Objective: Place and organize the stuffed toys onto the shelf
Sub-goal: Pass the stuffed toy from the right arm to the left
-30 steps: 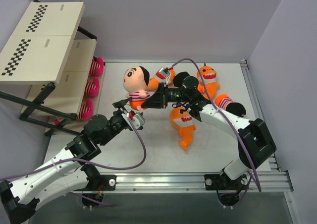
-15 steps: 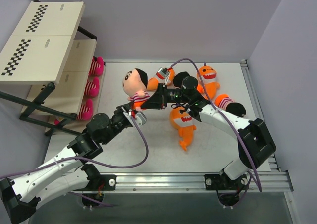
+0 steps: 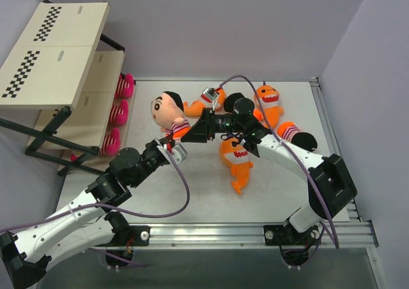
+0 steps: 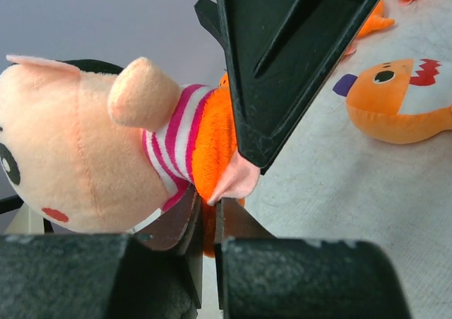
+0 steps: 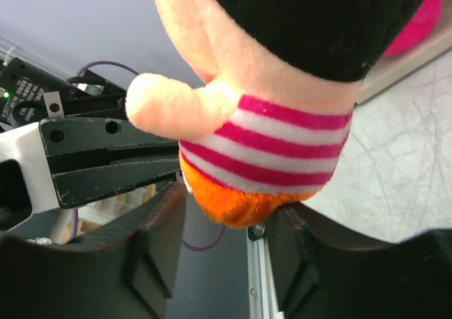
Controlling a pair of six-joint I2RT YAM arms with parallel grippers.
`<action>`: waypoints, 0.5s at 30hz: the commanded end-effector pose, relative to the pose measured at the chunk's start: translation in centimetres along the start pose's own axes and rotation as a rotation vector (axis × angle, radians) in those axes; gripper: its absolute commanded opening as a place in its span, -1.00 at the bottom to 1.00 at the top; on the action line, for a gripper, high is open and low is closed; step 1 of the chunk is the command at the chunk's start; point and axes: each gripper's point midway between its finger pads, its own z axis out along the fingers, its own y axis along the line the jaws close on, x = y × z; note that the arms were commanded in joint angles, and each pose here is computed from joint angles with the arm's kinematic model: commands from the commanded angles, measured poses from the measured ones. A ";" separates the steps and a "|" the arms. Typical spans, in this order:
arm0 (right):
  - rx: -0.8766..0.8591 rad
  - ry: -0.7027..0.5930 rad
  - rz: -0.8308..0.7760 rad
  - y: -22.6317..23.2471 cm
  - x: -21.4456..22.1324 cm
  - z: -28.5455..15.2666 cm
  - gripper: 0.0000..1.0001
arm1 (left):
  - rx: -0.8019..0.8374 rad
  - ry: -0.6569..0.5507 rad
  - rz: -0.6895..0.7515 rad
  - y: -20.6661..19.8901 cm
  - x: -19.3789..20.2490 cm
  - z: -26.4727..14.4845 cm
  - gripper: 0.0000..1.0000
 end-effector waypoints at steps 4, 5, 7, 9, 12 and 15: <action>0.088 -0.106 -0.154 1.9 -4.6 -2.0 0.39 | -0.009 -0.025 -0.024 0.2 -0.7 -0.1 -0.95; 0.114 -0.116 -0.197 2.0 -5.1 -2.4 0.52 | -0.015 -0.013 -0.023 0.4 -0.6 -0.1 -0.95; 0.215 -0.134 -0.190 0.7 -5.9 -3.5 0.64 | -0.032 0.017 -0.033 0.6 -0.2 0.1 -0.95; 0.316 -0.172 -0.247 -0.1 -7.3 -4.8 0.78 | -0.061 0.037 -0.061 1.3 -0.4 0.3 -0.95; 0.496 -0.169 -0.257 -2.0 -7.8 -7.6 0.91 | -0.095 0.088 -0.086 2.4 -0.4 0.7 -0.95; 0.676 -0.230 -0.295 -3.2 -9.5 -10.5 0.98 | -0.151 0.108 -0.124 4.0 -1.4 1.5 -0.95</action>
